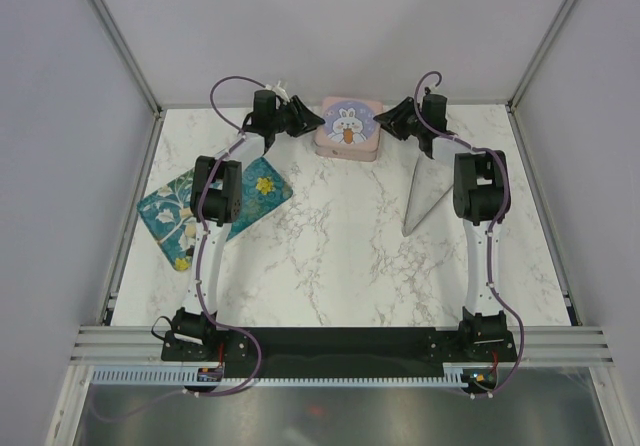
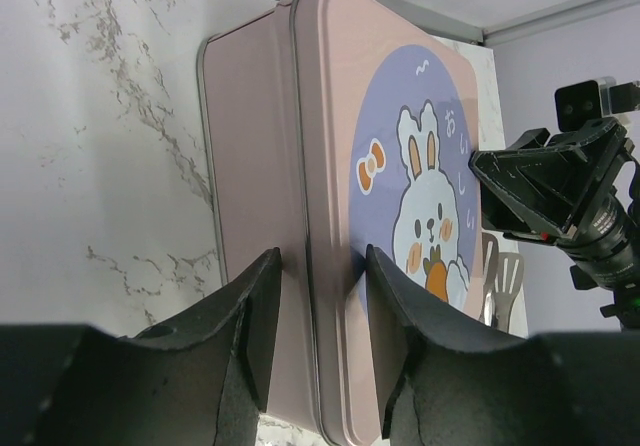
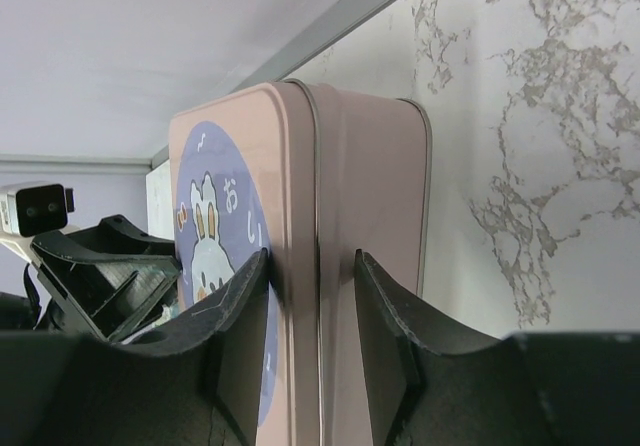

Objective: Pack the chocolate

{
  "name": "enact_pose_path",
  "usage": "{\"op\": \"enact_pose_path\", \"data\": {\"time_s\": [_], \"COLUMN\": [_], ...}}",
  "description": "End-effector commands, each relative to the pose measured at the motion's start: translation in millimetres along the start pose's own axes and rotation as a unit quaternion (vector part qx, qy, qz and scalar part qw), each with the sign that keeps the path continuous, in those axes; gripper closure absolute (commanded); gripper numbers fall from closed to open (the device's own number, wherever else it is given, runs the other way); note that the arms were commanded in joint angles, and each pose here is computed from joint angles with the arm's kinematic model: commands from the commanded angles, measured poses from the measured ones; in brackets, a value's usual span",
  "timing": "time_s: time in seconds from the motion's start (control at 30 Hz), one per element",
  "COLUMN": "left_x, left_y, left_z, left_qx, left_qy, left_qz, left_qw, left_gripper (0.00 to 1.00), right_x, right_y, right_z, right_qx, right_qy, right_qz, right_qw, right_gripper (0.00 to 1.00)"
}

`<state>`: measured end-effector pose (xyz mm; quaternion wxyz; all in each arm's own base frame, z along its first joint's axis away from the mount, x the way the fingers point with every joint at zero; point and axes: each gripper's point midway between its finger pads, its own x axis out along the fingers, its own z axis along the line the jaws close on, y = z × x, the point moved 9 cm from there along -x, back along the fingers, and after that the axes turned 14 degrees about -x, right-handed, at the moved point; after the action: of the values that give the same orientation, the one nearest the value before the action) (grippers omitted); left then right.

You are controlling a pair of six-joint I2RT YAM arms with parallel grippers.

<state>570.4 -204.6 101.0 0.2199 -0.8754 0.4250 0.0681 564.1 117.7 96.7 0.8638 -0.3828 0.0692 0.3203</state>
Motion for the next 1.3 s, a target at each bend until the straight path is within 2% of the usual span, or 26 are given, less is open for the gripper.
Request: {"op": "enact_pose_path", "data": {"time_s": [0.0, 0.27, 0.43, 0.57, 0.6, 0.93, 1.03, 1.17, 1.27], "left_x": [9, 10, 5, -9, -12, -31, -35, -39, -38], "left_y": [9, 14, 24, 22, 20, 23, 22, 15, 12], "left_z": [-1, 6, 10, -6, -8, -22, -24, -26, -25], "left_qx": [-0.009, -0.021, -0.030, -0.011, -0.003, 0.015, 0.019, 0.017, 0.017], "left_qy": [0.016, 0.007, 0.000, 0.000, 0.000, -0.013, -0.018, -0.020, -0.020], "left_qz": [0.020, 0.028, 0.045, 0.039, 0.036, 0.044, 0.045, 0.040, 0.038], "left_qw": [1.000, 0.999, 0.999, 0.999, 0.999, 0.999, 0.999, 0.999, 0.999], "left_gripper": [0.55, 0.56, 0.57, 0.56, 0.56, 0.56, 0.55, 0.53, 0.52], "right_x": [20, 18, 13, -1, -4, -32, -42, -44, -45], "right_y": [76, 97, 102, 117, 108, 127, 125, 100, 81], "right_z": [-31, -41, -34, -32, -21, 12, 19, 27, 26], "right_qx": [0.048, 0.088, 0.091, 0.110, 0.114, 0.147, 0.130, 0.080, 0.047], "right_qy": [0.085, 0.149, 0.138, 0.117, 0.098, 0.067, 0.066, 0.084, 0.089], "right_qz": [0.090, 0.100, 0.106, 0.108, 0.089, 0.080, 0.079, 0.074, 0.071], "right_qw": [0.991, 0.980, 0.980, 0.981, 0.985, 0.984, 0.986, 0.991, 0.992], "right_gripper": [0.86, 1.00, 1.00, 1.00, 1.00, 1.00, 0.92, 0.66, 0.51]}}
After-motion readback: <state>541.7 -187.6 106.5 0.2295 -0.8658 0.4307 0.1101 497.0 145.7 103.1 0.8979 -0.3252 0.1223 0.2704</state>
